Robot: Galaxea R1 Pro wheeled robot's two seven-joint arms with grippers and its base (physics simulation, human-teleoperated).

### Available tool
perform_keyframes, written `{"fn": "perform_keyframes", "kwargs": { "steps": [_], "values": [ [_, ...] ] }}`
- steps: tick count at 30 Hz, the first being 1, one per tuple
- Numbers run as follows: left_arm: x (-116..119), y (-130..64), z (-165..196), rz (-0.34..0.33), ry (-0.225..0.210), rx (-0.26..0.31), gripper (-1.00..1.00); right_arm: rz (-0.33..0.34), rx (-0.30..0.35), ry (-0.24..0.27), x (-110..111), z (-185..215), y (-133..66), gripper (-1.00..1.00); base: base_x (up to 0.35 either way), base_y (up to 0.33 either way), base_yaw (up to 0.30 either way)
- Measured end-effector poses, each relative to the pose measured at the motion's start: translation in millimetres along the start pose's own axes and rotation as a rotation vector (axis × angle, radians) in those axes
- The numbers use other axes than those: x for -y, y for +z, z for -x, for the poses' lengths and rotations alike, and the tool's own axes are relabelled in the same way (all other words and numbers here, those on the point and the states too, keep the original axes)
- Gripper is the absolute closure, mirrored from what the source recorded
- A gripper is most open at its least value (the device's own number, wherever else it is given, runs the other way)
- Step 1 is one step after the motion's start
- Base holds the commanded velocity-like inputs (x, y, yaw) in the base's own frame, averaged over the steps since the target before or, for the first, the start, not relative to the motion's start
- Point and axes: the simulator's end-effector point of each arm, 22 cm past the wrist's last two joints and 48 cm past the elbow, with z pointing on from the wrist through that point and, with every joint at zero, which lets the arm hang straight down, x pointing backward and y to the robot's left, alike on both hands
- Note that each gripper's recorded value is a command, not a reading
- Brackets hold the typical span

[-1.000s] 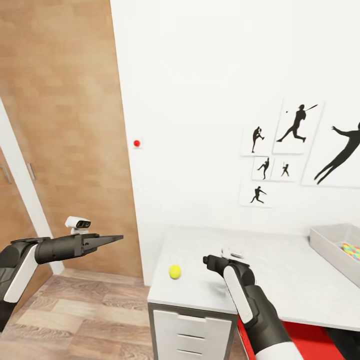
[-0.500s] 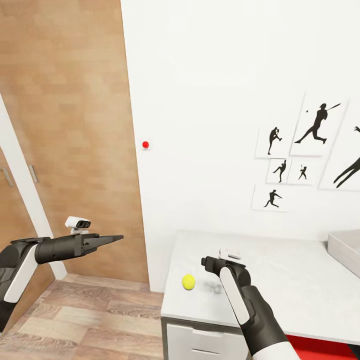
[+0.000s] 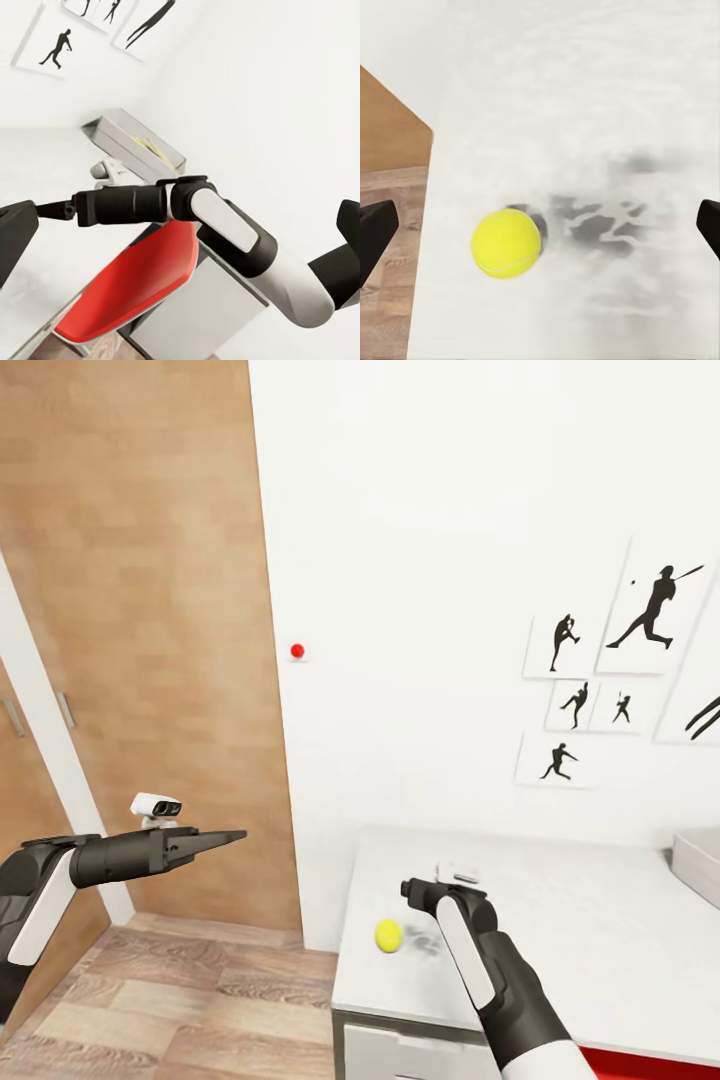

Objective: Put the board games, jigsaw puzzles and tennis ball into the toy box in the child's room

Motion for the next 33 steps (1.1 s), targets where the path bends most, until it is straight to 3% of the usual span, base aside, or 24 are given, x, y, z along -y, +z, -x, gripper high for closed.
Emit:
{"fn": "perform_keyframes", "kwargs": {
  "steps": [22, 33],
  "values": [
    [-0.6, 0.0, 0.0, 0.002, 0.0, 0.0, -1.0, -0.034, -0.105, -0.028, 2.2, -34.6, 23.0, -1.0, 0.023, 0.085, 0.0],
    [-0.4, 0.3, -0.3, 0.001, -0.001, -0.001, -1.0, -0.063, -0.074, -0.013, 7.5, -28.0, 33.5, -1.0, 0.0, 0.032, 0.0]
  ]
}}
